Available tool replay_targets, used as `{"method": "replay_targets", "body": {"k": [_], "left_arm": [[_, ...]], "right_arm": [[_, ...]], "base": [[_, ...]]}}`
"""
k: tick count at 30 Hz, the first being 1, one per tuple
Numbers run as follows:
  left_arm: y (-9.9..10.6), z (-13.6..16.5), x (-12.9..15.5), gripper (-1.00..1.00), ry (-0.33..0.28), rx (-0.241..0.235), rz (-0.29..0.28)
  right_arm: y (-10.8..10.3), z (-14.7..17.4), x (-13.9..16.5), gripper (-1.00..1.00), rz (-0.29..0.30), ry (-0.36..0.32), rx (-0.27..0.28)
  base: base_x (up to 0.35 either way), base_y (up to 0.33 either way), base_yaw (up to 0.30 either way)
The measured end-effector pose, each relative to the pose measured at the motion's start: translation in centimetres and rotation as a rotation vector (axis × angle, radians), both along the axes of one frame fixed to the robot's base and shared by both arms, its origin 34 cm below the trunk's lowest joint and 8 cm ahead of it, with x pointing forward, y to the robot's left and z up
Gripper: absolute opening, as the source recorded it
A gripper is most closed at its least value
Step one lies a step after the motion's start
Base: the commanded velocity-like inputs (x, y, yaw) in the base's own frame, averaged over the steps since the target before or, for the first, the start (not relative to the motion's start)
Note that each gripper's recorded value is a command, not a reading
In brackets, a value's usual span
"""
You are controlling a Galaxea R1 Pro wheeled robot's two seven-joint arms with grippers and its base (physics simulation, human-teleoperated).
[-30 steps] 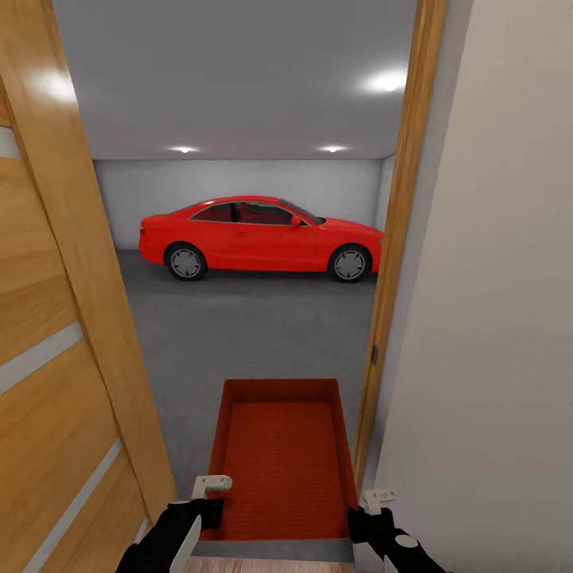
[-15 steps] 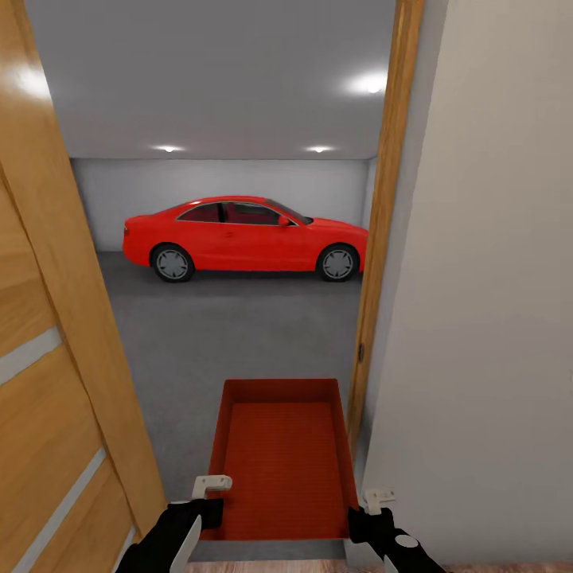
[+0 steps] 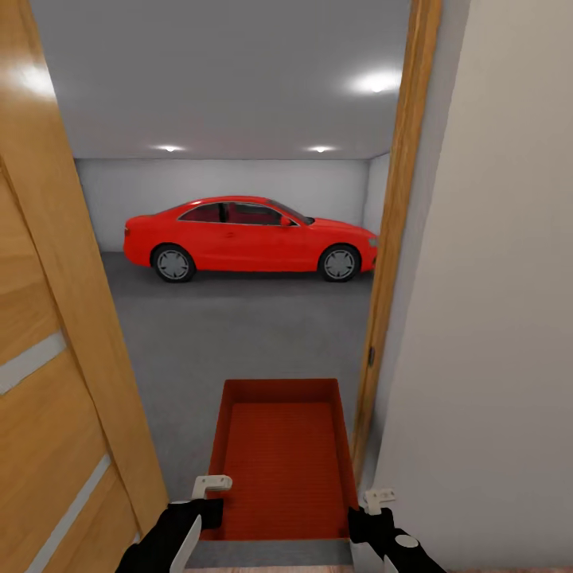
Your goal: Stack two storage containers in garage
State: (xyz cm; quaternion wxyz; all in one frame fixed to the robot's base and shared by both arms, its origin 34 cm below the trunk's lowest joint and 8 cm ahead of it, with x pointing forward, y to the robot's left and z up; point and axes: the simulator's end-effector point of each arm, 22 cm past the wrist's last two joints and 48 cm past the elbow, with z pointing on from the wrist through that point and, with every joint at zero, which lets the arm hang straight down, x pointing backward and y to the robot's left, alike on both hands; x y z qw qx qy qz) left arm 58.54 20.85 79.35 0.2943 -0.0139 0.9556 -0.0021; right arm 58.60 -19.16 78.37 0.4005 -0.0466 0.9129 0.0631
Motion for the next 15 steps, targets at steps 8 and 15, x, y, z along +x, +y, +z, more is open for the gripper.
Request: {"method": "replay_targets", "body": {"k": [8,15], "left_arm": [[0.0,-0.02,0.01,-1.0,0.0,0.0,0.0],[-0.01,-0.02,0.01,-1.0,0.0,0.0,0.001]], "right_arm": [[0.0,-0.01,0.02,-1.0,0.0,0.0,0.0],[-0.02,-0.01,0.02,-1.0,0.0,0.0,0.0]], "base": [[0.038,0.047,0.0],[0.001,0.001,0.0]]}}
